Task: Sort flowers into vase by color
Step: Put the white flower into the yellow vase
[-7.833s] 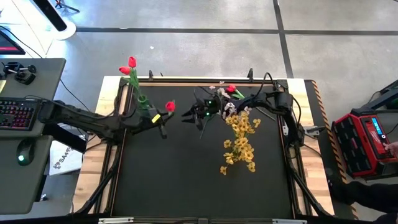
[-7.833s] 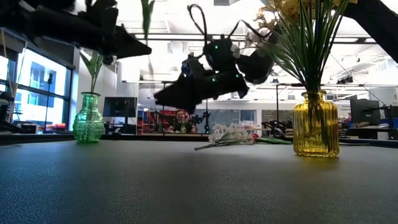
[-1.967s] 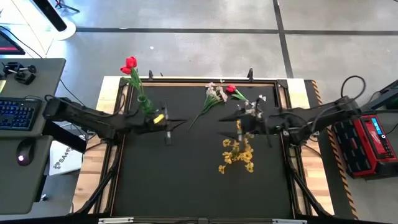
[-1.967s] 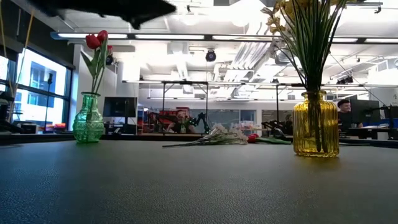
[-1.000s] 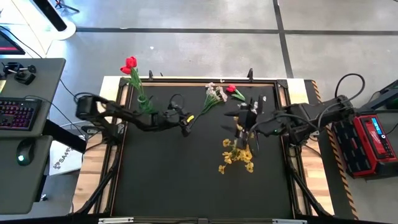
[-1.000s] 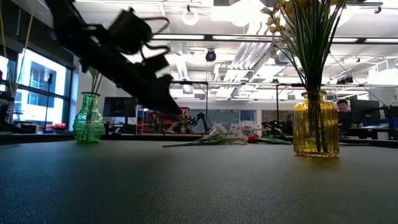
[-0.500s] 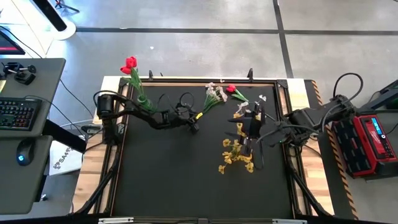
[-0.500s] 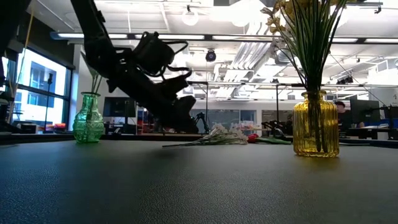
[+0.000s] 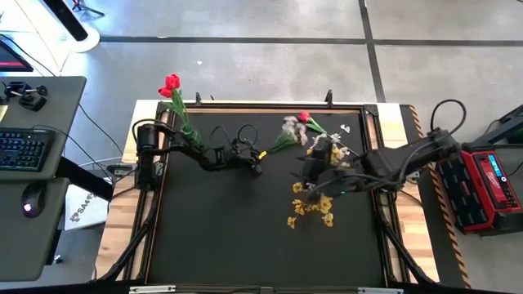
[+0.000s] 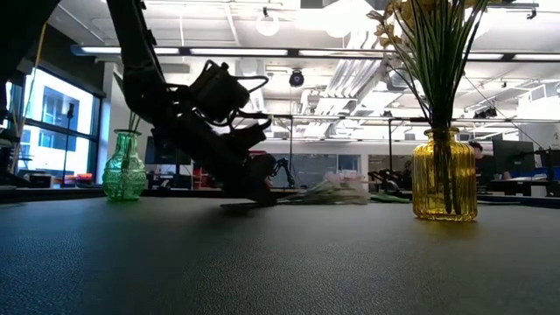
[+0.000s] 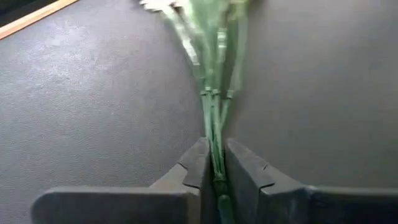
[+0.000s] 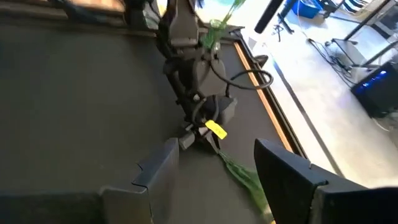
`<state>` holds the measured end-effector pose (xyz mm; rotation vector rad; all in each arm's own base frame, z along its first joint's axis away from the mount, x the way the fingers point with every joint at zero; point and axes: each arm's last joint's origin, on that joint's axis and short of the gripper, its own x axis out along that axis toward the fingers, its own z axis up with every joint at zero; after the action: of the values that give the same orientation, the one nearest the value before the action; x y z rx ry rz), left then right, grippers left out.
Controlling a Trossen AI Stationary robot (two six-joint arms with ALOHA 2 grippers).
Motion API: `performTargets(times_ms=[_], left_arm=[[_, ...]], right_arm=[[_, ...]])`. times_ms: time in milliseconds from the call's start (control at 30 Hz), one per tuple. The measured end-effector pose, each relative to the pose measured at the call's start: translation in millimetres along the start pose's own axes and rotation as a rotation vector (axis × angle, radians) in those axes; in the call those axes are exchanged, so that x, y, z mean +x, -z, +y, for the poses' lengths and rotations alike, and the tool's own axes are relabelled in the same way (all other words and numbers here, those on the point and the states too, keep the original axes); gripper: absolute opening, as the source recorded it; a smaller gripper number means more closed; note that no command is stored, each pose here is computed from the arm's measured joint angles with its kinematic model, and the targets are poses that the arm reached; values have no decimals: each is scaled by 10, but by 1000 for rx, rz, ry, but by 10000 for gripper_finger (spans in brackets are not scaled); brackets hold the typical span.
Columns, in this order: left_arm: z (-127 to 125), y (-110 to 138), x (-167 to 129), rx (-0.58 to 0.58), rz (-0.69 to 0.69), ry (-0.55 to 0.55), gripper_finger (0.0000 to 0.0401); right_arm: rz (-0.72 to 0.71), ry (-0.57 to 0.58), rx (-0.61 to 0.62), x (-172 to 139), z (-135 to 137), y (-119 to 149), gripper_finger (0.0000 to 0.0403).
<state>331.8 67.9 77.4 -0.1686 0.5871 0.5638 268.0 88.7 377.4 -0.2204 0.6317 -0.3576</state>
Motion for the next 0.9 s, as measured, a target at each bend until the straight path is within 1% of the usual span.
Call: performTargets(times_ms=[100, 200, 267, 333, 400, 433, 533, 600, 733, 900], left_arm=[[2, -13, -19, 5, 10, 2, 10], [-6, -33, -71, 23, 32, -2, 6], [-20, -46, -137, 30, 46, -38, 4], [-25, -53, -230, 14, 19, -99, 3], [-18, -102, -371, -13, -37, -135, 2], [-16, -136, -447, -29, -76, -140, 2], [15, -201, -711, -72, -186, -109, 1], [31, -258, -904, -84, -273, -63, 1], [45, -348, -1303, -86, -448, 9, 1], [43, -466, -1747, -98, -652, 0, 1]], right_arm=[[33, 26, -25, 139, 12, 9, 194], [43, 44, -47, 189, -36, 4, 194], [38, 56, -55, 207, -89, -12, 194], [31, 60, -60, 222, -139, -29, 194], [24, 33, -69, 246, -173, -51, 194], [29, -1, -76, 265, -180, -53, 194], [31, -130, -123, 367, -170, -73, 194], [18, -191, -157, 436, -169, -92, 194], [-55, -224, -173, 600, -245, -181, 194], [-132, -302, -126, 774, -446, -258, 194]])
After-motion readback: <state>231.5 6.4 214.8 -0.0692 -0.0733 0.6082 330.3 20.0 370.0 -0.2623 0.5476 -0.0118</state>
